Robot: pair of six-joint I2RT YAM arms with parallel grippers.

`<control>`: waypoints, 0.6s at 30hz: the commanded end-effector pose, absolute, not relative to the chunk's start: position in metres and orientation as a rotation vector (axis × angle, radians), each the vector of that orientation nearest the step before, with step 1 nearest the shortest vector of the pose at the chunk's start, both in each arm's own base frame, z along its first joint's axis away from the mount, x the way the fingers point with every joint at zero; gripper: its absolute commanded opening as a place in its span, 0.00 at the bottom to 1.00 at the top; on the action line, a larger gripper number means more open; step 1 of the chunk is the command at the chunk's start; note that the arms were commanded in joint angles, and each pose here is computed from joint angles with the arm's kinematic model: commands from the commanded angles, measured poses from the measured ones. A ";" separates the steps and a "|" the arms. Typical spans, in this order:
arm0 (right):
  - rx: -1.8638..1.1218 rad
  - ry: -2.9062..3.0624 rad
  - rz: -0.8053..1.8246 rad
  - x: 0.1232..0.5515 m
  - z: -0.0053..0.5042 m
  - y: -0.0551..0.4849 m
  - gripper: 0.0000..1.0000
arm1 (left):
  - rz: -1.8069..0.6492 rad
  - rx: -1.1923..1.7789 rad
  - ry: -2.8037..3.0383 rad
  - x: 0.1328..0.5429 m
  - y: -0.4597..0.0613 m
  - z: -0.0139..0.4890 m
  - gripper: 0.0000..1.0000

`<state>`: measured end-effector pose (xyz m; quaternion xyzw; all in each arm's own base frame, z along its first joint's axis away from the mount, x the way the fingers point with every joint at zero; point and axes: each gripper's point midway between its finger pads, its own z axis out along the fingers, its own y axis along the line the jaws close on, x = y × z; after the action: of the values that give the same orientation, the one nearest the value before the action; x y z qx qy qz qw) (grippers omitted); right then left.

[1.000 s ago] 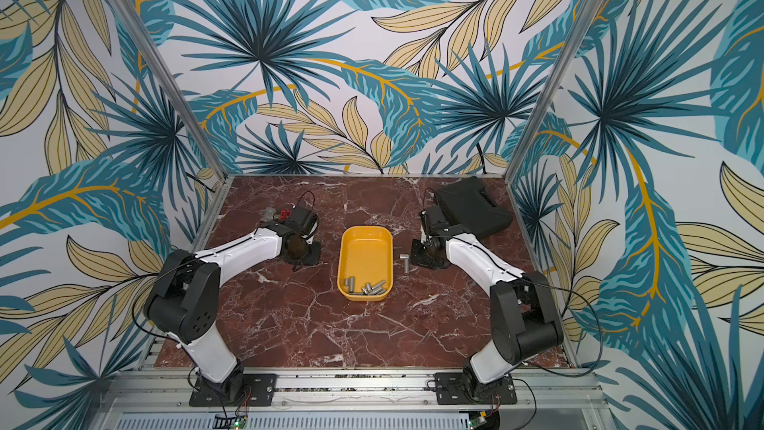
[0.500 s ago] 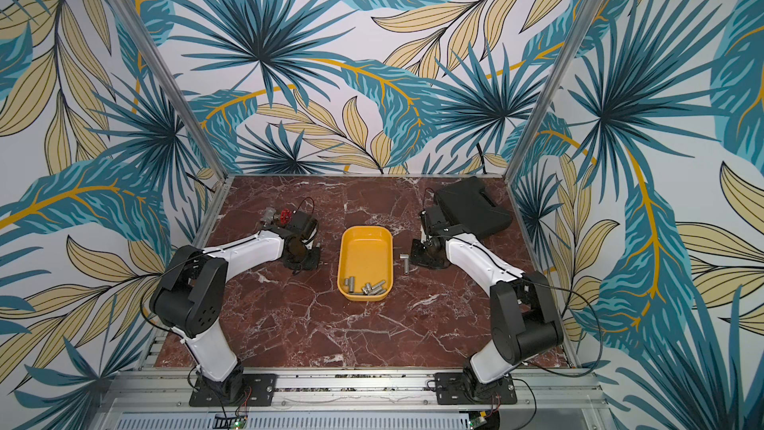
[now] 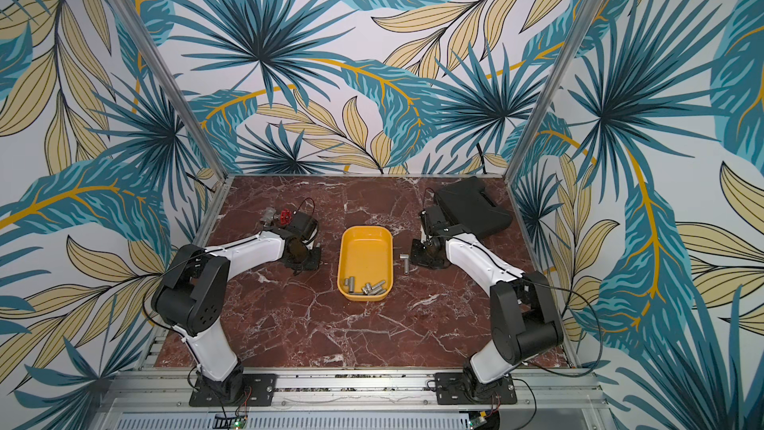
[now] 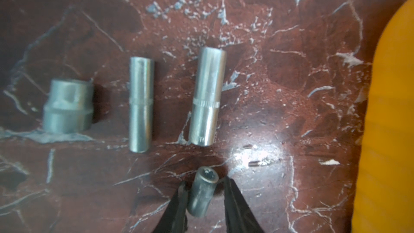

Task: Take out the socket from the storage box
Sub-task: Place the socket head at the center of the board.

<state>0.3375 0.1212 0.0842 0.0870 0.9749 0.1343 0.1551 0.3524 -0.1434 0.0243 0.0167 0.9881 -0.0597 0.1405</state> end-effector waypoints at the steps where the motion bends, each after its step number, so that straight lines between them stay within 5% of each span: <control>1: 0.247 2.787 0.389 0.340 0.087 0.121 0.35 | -0.135 0.033 2.890 0.343 -0.133 0.016 0.32; 18: 0.246 2.789 0.391 0.340 0.087 0.121 0.35 | -0.118 0.037 2.858 0.347 -0.131 0.032 0.32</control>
<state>0.3375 0.1212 0.0842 0.0868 0.9749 0.1343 0.1551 0.3497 -0.1377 0.0241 0.0143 0.9895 -0.0476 0.1361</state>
